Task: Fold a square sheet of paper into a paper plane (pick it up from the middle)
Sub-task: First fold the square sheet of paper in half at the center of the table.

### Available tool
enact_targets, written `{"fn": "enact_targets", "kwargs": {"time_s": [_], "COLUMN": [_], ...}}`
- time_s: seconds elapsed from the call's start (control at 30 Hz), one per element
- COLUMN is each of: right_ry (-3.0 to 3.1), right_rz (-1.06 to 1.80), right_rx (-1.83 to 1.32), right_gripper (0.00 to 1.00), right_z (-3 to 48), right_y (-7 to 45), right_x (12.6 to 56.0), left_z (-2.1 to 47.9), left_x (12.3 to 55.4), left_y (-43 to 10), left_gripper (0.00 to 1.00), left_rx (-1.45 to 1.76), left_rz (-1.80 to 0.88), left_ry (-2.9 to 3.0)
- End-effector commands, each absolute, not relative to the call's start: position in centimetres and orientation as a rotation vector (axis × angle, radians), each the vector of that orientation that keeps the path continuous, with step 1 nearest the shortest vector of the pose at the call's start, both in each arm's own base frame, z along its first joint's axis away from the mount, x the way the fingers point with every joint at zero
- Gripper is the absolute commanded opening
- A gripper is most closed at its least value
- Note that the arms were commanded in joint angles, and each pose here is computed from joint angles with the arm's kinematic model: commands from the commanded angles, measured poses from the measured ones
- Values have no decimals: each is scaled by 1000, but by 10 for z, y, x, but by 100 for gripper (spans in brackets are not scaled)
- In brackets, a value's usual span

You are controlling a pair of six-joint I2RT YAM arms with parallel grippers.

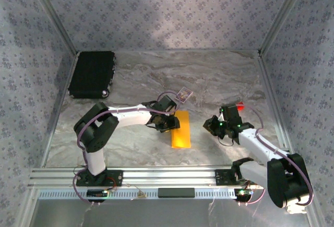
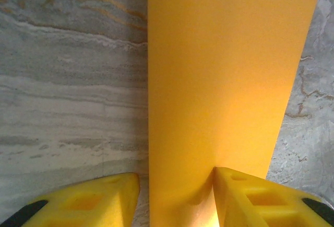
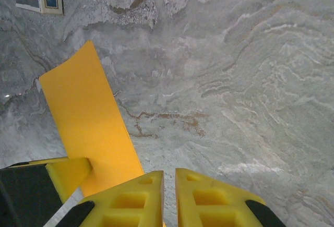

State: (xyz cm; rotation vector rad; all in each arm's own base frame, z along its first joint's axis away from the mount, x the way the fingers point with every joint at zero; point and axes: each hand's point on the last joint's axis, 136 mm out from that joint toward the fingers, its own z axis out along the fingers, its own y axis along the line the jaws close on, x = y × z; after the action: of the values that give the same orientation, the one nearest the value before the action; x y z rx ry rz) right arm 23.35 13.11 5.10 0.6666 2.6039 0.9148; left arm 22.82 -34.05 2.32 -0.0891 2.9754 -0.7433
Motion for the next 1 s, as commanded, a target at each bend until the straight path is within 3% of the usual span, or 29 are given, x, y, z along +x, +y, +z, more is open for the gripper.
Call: {"fn": "enact_targets", "kwargs": {"time_s": [0.0,0.97], "right_ry": [2615,2630], "right_rz": [920,924], "right_rx": [662,640], "right_gripper": [15,15], "right_z": [49,48], "right_y": [133,137], "right_x": [230,231], "left_z": [-15,-19], "left_x": [221,225], "left_y": [-330,-327], "left_gripper": [44,44], "left_rx": [-76,-77], "left_rz": [-617,-588], "left_ry": [3046,3047]}}
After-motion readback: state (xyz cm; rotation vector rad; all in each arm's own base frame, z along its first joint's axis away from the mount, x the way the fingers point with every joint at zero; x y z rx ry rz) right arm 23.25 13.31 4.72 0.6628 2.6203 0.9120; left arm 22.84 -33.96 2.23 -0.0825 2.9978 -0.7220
